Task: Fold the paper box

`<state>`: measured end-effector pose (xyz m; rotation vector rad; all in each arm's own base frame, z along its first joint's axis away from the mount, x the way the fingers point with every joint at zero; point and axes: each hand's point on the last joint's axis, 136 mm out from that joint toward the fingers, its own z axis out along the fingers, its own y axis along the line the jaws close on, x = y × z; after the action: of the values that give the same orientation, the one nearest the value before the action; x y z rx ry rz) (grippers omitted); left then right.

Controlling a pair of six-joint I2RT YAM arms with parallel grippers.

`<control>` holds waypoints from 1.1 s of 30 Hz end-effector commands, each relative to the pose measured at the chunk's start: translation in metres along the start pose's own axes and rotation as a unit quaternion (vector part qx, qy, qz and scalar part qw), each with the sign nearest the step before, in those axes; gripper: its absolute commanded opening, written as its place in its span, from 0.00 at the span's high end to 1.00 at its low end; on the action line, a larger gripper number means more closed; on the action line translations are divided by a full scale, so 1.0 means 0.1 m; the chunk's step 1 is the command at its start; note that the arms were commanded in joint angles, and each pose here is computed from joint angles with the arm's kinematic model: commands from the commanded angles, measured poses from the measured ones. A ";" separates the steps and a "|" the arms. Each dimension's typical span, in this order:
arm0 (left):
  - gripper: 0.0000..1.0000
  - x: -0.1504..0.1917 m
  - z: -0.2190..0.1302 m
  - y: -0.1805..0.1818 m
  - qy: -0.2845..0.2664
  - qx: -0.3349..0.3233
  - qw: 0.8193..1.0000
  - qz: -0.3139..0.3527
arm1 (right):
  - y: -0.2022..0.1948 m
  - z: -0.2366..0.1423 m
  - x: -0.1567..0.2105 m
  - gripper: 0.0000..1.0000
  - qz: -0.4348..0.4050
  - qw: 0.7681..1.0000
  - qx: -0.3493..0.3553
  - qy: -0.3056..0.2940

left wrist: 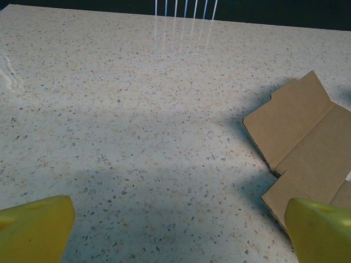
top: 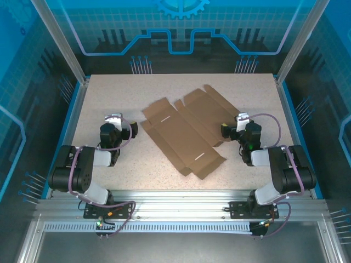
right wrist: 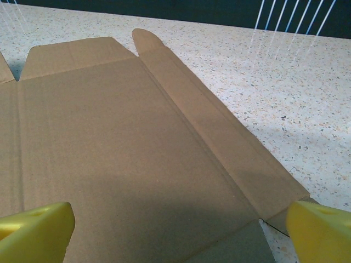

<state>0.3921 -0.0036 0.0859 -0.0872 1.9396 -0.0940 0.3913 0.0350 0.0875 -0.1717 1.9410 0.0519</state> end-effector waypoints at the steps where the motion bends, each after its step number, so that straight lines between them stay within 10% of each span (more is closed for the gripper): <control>1: 0.01 -0.10 0.03 -0.06 -0.013 0.013 1.000 0.014 | -0.03 0.03 -0.12 0.00 -0.003 1.000 -0.001 -0.017; 33: 0.01 -0.41 -0.24 -0.17 0.020 -0.005 1.000 0.003 | 0.02 -0.26 -0.40 0.00 -0.026 0.998 0.020 -0.045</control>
<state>0.3865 -0.0163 0.1073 -0.0464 1.9625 -0.0910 0.3853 0.0352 0.1056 -0.1730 1.9032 0.0379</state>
